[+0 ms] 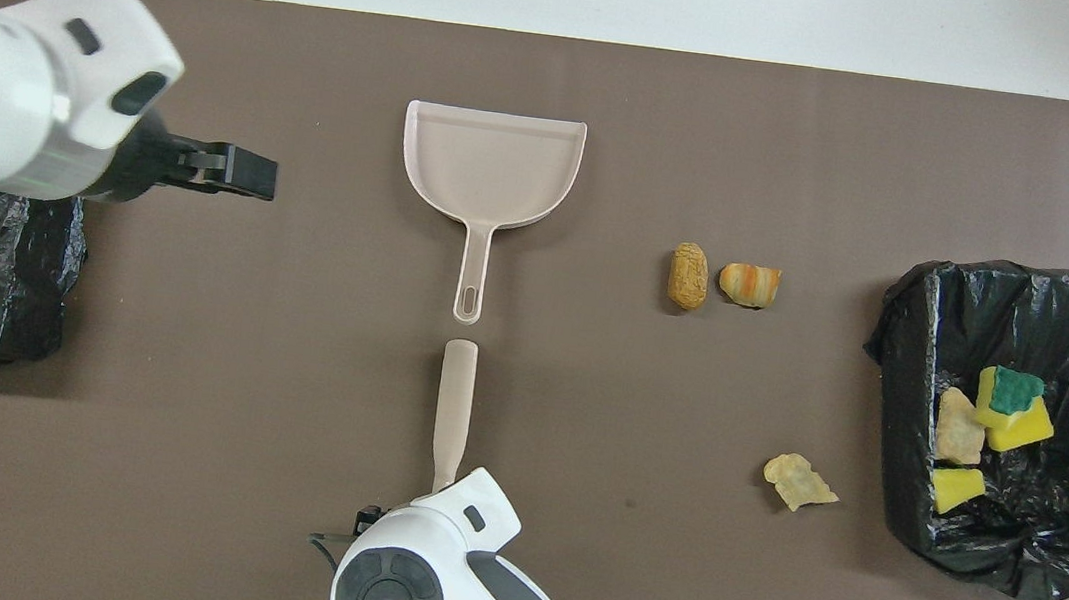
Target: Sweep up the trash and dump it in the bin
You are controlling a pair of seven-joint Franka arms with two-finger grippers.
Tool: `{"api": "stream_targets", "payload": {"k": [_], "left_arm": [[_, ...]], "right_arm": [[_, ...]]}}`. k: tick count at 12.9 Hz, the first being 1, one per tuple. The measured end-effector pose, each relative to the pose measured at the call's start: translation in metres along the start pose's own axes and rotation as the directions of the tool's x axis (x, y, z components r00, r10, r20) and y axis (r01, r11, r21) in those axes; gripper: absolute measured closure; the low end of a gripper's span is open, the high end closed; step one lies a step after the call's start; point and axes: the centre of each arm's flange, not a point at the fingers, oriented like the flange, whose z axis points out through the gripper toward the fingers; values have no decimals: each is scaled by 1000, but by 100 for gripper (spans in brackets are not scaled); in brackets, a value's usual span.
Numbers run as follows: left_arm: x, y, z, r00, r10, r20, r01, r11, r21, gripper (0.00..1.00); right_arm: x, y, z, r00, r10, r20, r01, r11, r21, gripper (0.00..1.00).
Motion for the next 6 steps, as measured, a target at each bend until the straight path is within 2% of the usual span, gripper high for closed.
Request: {"api": "stream_targets", "payload": {"k": [5,6], "left_arm": [[13,103,139,998,49,37,-47,997,-55,0],[11,117,163,997,56,48,-53,997,-60,0]], "right_arm": [[1,-2,3,1000,3,-4,-3,1000,10,29],[2,-2,4,1000,3,-4,-3,1000,10,36]]}}
